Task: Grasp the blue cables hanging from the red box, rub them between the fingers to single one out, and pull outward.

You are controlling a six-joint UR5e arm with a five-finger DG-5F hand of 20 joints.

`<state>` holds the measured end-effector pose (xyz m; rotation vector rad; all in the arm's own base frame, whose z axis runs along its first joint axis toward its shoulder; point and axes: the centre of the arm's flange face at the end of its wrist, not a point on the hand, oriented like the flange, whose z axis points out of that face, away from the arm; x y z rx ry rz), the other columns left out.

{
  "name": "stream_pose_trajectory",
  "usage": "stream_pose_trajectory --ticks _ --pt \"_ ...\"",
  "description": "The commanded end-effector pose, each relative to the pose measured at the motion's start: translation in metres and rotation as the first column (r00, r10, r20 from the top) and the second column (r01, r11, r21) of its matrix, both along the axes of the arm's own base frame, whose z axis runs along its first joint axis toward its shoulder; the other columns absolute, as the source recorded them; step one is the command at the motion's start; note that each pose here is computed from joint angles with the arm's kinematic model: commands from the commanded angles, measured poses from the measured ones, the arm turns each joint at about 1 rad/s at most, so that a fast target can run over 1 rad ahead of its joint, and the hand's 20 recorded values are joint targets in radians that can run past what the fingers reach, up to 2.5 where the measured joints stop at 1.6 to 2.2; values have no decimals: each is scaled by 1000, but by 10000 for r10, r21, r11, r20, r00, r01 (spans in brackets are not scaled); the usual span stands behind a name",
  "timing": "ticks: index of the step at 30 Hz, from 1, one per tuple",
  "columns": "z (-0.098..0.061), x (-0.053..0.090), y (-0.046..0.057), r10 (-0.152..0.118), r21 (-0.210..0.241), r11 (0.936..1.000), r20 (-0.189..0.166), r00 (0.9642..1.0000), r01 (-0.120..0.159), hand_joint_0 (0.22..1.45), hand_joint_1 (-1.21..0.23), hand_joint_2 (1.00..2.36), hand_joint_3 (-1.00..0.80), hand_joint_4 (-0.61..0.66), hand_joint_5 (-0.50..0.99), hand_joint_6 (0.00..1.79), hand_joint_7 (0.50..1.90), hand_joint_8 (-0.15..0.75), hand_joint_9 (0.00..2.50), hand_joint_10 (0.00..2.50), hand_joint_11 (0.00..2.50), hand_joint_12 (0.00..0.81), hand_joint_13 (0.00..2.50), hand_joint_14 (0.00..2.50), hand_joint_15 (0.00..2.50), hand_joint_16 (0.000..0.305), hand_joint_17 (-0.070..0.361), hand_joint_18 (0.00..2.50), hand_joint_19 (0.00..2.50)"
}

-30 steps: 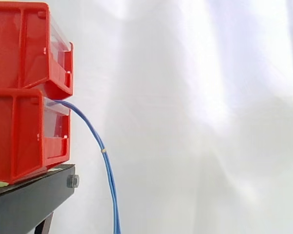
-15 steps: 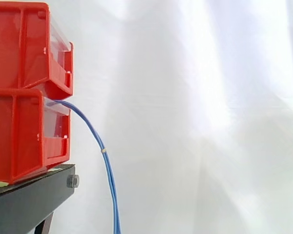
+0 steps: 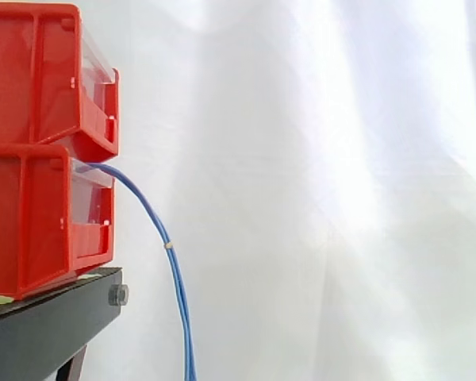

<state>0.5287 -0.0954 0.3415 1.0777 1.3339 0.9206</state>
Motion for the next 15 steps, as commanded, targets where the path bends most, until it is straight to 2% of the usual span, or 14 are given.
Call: stream_pose_trajectory --ticks 1,15 --pt "-5 -1 4 -65 26 10000 56 10000 65 478 -601 1000 -500 296 -202 501 743 289 721 8 457 406 696 12 444 59 132 614 678" --pt "-5 0 8 -156 14 9999 57 9999 156 478 -595 1000 -500 301 -200 502 745 290 720 8 446 405 694 12 443 58 131 612 669"
